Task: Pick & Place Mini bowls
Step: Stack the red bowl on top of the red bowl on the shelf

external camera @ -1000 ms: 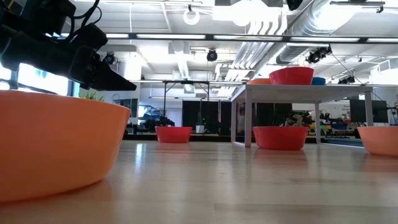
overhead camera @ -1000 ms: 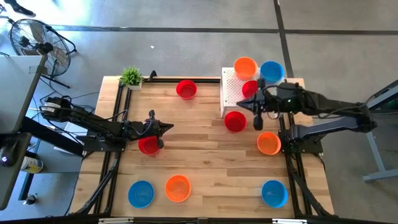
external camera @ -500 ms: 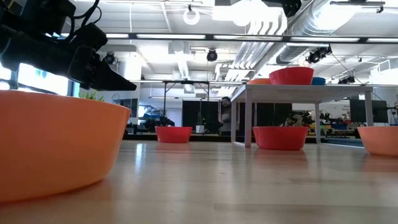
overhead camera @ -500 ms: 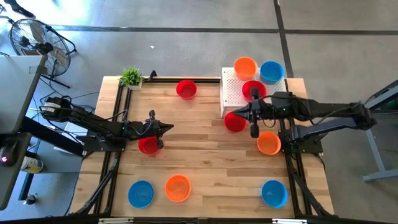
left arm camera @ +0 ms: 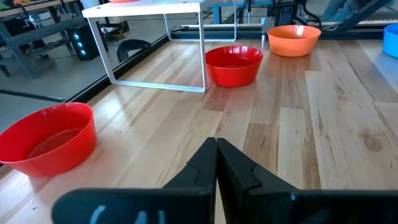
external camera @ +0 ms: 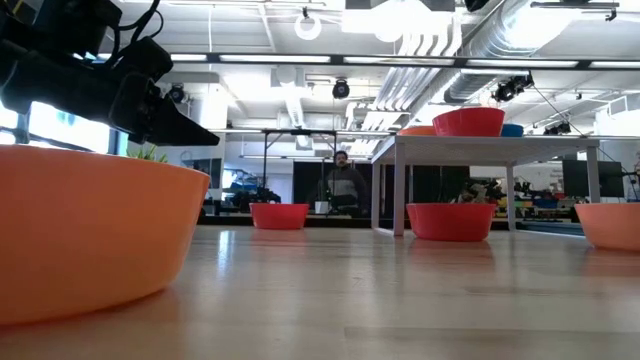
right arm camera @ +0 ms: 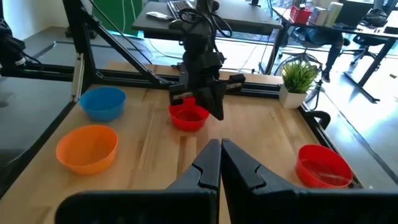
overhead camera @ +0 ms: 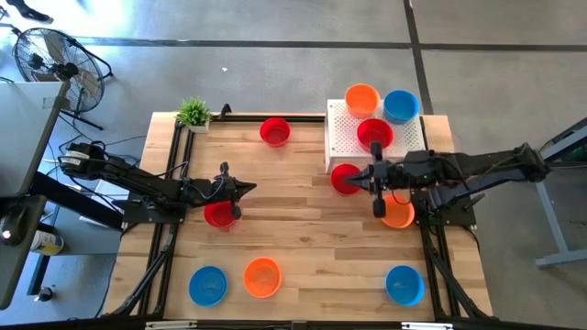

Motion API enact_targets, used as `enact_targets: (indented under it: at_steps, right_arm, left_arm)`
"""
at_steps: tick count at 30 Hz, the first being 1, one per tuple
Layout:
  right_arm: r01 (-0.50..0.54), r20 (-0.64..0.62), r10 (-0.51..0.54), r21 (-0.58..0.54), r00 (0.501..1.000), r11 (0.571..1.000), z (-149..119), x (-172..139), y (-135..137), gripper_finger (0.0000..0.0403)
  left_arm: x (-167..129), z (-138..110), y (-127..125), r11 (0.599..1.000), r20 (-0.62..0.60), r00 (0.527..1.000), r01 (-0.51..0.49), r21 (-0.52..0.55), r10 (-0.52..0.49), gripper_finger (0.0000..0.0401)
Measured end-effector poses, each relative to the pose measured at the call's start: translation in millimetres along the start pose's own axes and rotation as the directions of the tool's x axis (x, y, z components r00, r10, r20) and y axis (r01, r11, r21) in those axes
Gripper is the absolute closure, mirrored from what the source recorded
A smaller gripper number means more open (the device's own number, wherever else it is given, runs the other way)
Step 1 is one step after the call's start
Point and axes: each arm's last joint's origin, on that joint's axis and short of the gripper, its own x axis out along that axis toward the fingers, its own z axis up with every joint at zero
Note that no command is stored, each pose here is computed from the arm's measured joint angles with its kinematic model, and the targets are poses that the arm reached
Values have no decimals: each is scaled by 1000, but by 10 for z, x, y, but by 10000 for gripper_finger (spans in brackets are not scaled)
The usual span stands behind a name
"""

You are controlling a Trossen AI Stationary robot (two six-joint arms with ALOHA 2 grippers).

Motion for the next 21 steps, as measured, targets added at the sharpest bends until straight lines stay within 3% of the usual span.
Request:
enact_targets:
  at_steps: [10,17,21]
  right_arm:
    - [-58,27,59,-29,998,998,21,20,210,403]
    - [-156,145,169,-93,975,983,109,247,366,403]
    - [-197,131,210,-107,969,975,65,398,427,402]
  left_arm:
    - [0,0,-1,1000,0,1000,2,-1,-2,400]
    - [0,11,1,1000,10,1000,-4,21,4,400]
    - [0,12,0,1000,11,1000,-3,25,3,400]
